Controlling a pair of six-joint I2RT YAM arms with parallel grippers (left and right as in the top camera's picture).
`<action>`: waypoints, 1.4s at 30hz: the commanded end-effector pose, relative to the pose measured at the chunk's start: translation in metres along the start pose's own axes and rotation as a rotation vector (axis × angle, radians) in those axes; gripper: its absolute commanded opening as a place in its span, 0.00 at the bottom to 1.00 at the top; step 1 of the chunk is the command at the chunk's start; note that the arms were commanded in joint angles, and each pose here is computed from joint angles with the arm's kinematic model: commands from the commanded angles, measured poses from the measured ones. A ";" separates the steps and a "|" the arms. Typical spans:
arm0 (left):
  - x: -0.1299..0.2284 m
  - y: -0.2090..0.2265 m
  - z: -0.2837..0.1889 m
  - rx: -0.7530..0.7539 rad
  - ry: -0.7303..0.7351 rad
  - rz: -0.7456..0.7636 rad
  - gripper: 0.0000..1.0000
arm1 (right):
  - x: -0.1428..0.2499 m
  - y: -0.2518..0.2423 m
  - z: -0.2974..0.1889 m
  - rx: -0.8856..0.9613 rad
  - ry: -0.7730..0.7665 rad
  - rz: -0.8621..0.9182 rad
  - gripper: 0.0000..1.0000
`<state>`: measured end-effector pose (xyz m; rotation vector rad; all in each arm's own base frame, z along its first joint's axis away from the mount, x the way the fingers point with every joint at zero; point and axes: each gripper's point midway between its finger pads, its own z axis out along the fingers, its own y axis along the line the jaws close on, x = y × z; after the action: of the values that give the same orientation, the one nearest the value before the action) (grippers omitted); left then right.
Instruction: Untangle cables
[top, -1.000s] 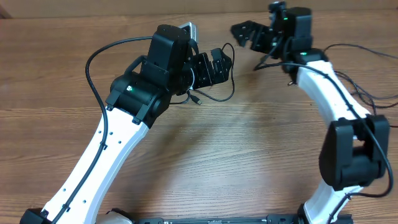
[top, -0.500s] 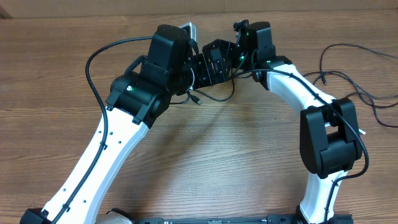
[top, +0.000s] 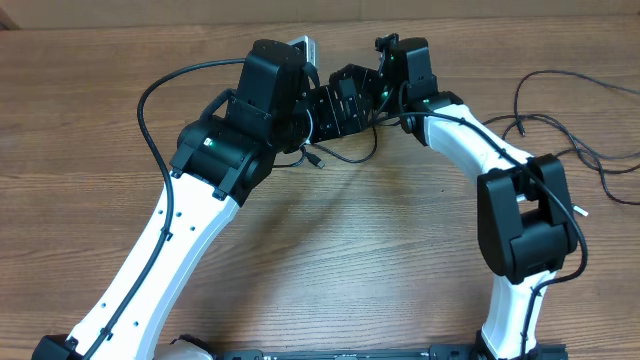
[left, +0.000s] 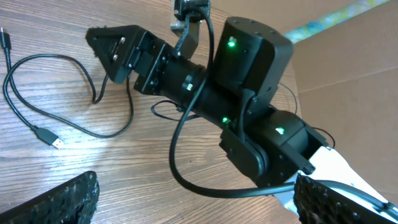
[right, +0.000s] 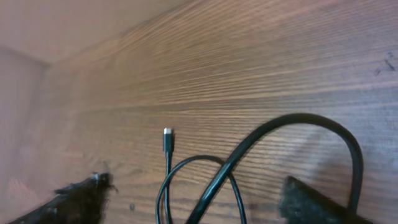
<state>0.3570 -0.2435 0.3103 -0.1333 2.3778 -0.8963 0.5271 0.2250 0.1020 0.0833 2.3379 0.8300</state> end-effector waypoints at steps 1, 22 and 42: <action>-0.002 0.003 0.003 -0.012 -0.004 0.011 1.00 | -0.009 -0.010 0.004 0.045 -0.037 0.001 0.64; -0.002 0.003 0.003 -0.013 -0.004 0.011 1.00 | 0.008 -0.027 0.014 0.100 0.007 0.020 0.04; -0.002 0.003 0.003 -0.012 -0.004 0.011 1.00 | 0.012 -0.030 0.013 0.111 0.025 0.027 0.04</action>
<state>0.3569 -0.2436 0.3103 -0.1331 2.3779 -0.8967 0.5251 0.2122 0.0726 0.1481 2.4120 0.7301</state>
